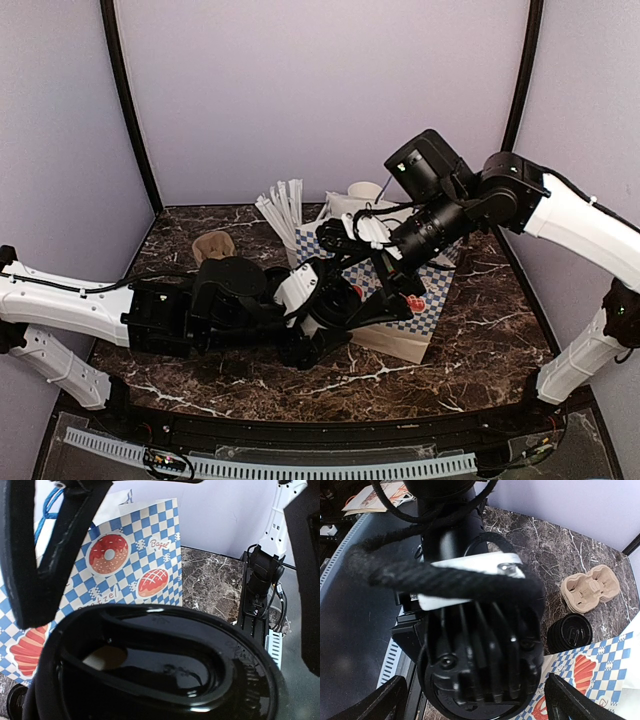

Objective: Pack the takeout coffee

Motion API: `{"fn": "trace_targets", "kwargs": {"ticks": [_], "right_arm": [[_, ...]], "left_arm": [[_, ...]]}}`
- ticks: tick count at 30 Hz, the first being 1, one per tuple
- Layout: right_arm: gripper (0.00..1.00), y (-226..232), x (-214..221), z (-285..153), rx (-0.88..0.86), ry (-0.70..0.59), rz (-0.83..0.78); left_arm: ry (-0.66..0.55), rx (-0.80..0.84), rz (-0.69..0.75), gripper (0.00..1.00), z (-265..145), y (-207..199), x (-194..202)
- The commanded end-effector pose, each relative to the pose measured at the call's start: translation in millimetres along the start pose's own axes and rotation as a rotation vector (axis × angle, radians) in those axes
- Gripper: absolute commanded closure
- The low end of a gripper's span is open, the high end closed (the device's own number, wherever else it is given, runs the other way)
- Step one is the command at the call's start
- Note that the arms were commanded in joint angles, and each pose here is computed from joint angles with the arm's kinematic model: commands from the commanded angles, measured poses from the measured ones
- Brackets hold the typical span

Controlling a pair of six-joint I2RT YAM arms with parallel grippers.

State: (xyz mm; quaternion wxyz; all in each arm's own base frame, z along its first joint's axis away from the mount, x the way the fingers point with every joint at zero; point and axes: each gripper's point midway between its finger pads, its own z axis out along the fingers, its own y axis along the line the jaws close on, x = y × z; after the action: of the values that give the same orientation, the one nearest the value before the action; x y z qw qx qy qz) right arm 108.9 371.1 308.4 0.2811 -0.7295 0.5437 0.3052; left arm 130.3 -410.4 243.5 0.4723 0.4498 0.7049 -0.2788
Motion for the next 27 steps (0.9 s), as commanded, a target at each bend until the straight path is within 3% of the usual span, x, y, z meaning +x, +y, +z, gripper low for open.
{"fn": "trace_targets", "kwargs": {"ticks": [1, 16, 27], "right_arm": [[0.03, 8.4, -4.5, -5.1, -0.007, -0.022, -0.027], [0.20, -4.6, -8.0, 0.6, 0.045, -0.029, -0.001], [0.23, -12.0, -1.7, 7.3, 0.073, -0.008, 0.016]], "left_arm": [[-0.097, -0.027, -0.051, 0.25, -12.0, 7.8, -32.4], [-0.108, -0.013, -0.044, 0.24, -8.8, 5.0, -36.1], [-0.112, -0.022, -0.039, 0.23, -8.4, 6.3, -38.2]]}}
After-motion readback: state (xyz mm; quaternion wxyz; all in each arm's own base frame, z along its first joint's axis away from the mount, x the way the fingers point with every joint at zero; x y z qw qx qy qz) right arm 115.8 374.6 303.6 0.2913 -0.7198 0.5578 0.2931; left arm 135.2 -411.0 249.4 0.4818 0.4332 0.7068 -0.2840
